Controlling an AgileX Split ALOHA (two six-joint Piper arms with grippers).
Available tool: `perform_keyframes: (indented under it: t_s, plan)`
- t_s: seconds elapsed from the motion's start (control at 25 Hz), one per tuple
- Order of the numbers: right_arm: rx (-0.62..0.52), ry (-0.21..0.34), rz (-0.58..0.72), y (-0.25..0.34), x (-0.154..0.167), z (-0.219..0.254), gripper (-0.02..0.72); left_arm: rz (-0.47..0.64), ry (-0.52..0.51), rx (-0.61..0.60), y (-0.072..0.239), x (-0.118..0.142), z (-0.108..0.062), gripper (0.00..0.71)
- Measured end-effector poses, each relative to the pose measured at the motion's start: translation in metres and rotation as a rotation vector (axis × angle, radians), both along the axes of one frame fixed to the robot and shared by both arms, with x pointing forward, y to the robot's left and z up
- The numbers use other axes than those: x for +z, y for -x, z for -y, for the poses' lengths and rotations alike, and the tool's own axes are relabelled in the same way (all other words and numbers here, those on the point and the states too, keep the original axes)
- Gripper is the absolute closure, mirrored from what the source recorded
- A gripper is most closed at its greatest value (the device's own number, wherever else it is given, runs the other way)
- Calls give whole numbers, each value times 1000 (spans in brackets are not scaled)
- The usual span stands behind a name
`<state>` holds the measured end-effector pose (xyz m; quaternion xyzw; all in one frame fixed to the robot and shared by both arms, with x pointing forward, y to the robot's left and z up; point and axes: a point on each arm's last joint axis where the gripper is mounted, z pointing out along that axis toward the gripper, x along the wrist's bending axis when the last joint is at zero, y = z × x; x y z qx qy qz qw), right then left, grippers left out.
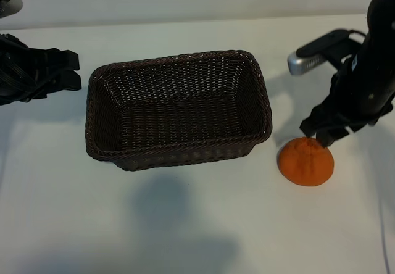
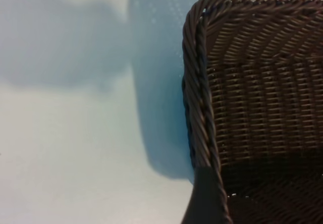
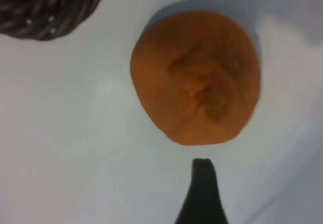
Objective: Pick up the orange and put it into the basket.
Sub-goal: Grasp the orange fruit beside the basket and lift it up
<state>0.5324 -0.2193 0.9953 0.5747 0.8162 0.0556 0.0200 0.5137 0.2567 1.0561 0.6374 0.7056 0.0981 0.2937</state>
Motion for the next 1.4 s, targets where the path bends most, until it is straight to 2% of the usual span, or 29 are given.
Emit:
perform_keyframes:
  t_s: [0.52, 1.12, 1.4]
  plan:
    - [-7, -95, 56, 0, -10, -7, 166, -10, -3, -6, 1, 0, 0, 119]
    - [-5, -118, 118, -5, -10, -9, 166, -17, -4, -8, 1, -1, 0, 119]
    - [-8, -98, 42, -11, -34, -11, 166, -17, -4, -8, 1, -1, 0, 119]
